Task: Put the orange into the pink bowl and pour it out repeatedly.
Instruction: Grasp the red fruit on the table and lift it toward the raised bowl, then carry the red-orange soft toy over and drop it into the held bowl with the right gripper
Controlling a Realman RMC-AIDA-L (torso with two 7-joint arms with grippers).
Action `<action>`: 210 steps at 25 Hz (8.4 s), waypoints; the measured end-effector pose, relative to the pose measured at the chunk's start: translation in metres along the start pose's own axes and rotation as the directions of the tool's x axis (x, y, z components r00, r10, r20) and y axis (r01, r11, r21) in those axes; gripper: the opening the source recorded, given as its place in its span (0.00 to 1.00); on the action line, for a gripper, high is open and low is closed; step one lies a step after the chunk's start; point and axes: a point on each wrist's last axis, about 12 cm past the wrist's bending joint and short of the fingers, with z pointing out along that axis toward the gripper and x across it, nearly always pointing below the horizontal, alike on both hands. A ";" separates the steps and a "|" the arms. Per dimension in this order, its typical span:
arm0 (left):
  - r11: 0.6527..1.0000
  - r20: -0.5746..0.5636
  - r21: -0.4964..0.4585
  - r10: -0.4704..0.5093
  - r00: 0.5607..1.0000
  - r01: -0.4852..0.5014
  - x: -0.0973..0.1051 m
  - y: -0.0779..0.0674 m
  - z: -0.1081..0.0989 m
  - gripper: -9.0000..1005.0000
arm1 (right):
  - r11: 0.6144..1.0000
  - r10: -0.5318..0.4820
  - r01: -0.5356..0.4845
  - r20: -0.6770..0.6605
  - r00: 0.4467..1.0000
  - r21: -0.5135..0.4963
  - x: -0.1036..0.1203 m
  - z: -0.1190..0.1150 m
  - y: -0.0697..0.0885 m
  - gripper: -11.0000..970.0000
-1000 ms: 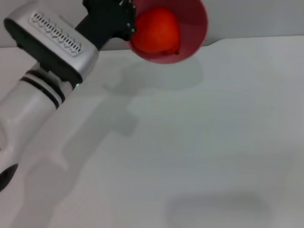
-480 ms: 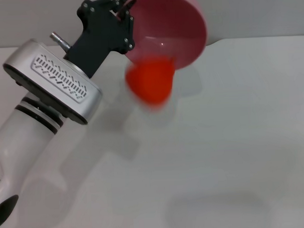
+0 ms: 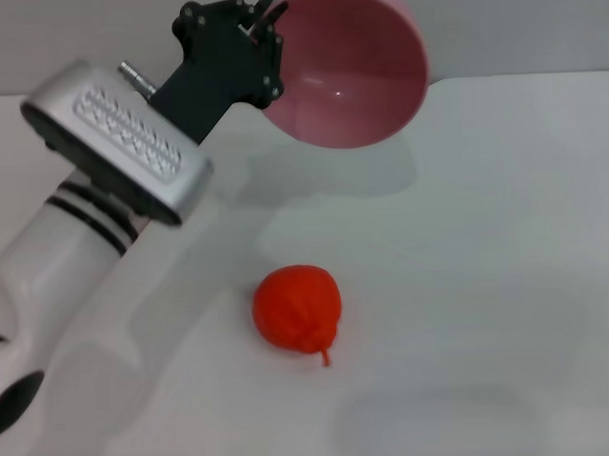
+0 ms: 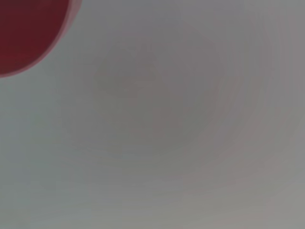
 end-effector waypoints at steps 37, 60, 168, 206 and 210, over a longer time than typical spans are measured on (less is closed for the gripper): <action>0.705 -0.113 0.106 -0.692 0.713 0.702 -0.011 0.025 0.051 0.05 | 0.997 0.038 -0.031 -0.085 0.996 0.074 0.015 -0.015 -0.002 0.45; 0.687 -0.717 0.186 -0.394 0.575 0.703 0.015 0.114 0.060 0.05 | 0.997 0.075 -0.074 -0.185 0.980 0.013 0.029 -0.014 0.007 0.45; 0.731 -0.905 0.003 -0.288 0.313 0.682 0.039 0.154 0.007 0.05 | 0.859 -0.276 -0.489 -0.941 -0.197 -0.150 0.184 0.054 0.135 0.14; 0.660 -0.905 0.209 -0.149 0.399 0.721 -0.002 0.096 0.043 0.05 | 0.757 -0.488 -0.429 -0.863 0.130 -0.493 0.136 0.119 0.179 0.13; 0.661 -0.905 0.212 -0.144 0.399 0.719 -0.002 0.095 0.044 0.05 | 0.760 -0.488 -0.422 -0.863 0.132 -0.494 0.138 0.117 0.179 0.16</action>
